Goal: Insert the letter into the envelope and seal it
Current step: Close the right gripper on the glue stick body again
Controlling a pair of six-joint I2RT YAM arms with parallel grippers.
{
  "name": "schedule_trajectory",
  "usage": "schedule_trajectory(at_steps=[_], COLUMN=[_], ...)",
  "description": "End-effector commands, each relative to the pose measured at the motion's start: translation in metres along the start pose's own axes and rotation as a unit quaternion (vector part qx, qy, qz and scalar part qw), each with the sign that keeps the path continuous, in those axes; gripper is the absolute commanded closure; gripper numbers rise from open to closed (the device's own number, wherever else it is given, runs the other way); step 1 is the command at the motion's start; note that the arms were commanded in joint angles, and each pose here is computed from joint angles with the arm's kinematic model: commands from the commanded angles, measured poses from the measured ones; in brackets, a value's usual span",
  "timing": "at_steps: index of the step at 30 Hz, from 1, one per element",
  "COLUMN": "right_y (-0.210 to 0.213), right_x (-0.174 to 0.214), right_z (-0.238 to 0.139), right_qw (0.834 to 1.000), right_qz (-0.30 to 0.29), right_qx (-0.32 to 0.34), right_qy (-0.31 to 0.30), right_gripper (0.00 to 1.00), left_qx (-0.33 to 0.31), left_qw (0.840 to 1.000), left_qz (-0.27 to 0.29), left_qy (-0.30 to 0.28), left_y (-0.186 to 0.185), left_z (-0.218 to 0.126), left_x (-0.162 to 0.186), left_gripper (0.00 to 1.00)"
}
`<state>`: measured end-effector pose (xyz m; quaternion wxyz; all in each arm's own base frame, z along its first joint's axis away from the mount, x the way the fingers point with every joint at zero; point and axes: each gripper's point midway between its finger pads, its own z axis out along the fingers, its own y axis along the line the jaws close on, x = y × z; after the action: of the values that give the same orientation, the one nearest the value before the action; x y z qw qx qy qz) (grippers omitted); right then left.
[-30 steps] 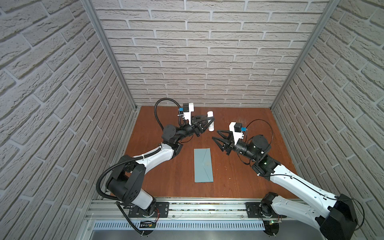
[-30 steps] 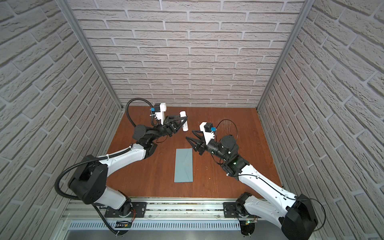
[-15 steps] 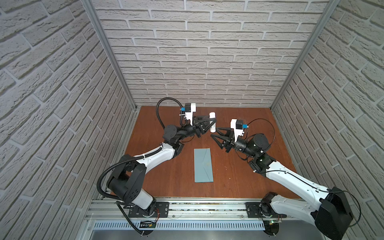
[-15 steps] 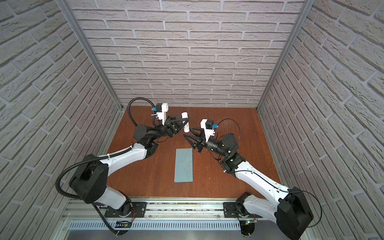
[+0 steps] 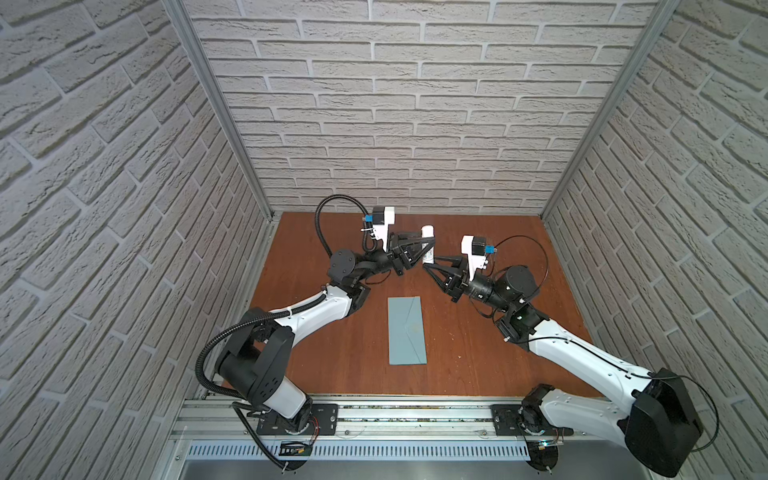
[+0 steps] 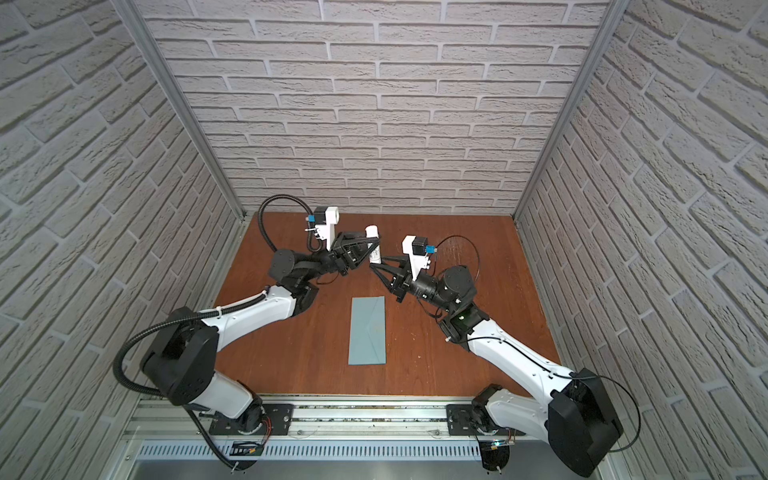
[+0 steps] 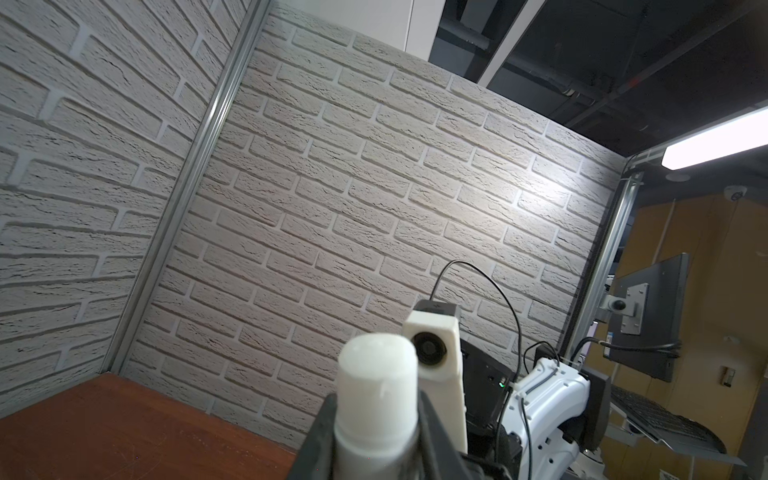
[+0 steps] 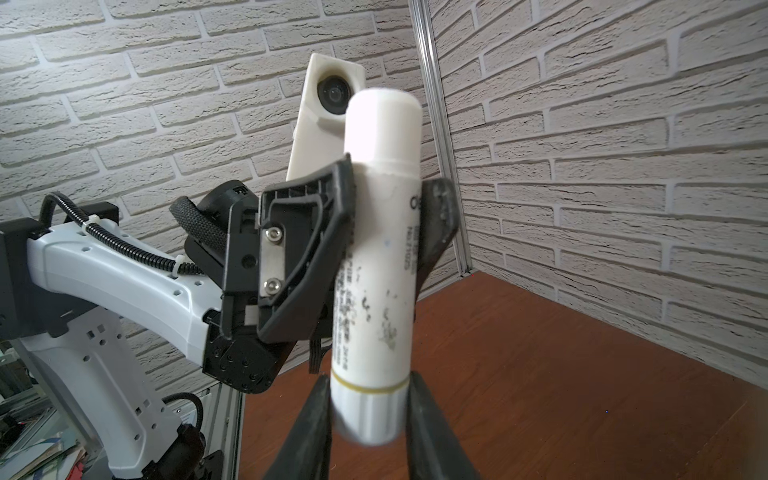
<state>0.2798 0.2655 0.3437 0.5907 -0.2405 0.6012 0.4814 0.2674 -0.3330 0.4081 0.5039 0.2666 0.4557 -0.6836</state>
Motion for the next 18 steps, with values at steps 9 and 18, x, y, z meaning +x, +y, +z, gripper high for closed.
schedule_trajectory(at_steps=[9,18], right_y=[0.020,0.016], right_x=[-0.029,-0.042], right_z=[-0.001,-0.018], right_qw=[0.999,0.991], right_qz=[-0.022,-0.053], right_qx=[-0.032,0.098], right_qy=[-0.033,-0.075], right_gripper=[0.84,0.93], left_qx=[-0.002,-0.098], left_qw=[1.000,0.993], left_qz=[0.021,0.070], left_qy=[-0.008,0.009], left_y=[0.005,0.021], left_z=[0.001,-0.004], left_x=[0.006,0.019], left_gripper=[1.00,1.00])
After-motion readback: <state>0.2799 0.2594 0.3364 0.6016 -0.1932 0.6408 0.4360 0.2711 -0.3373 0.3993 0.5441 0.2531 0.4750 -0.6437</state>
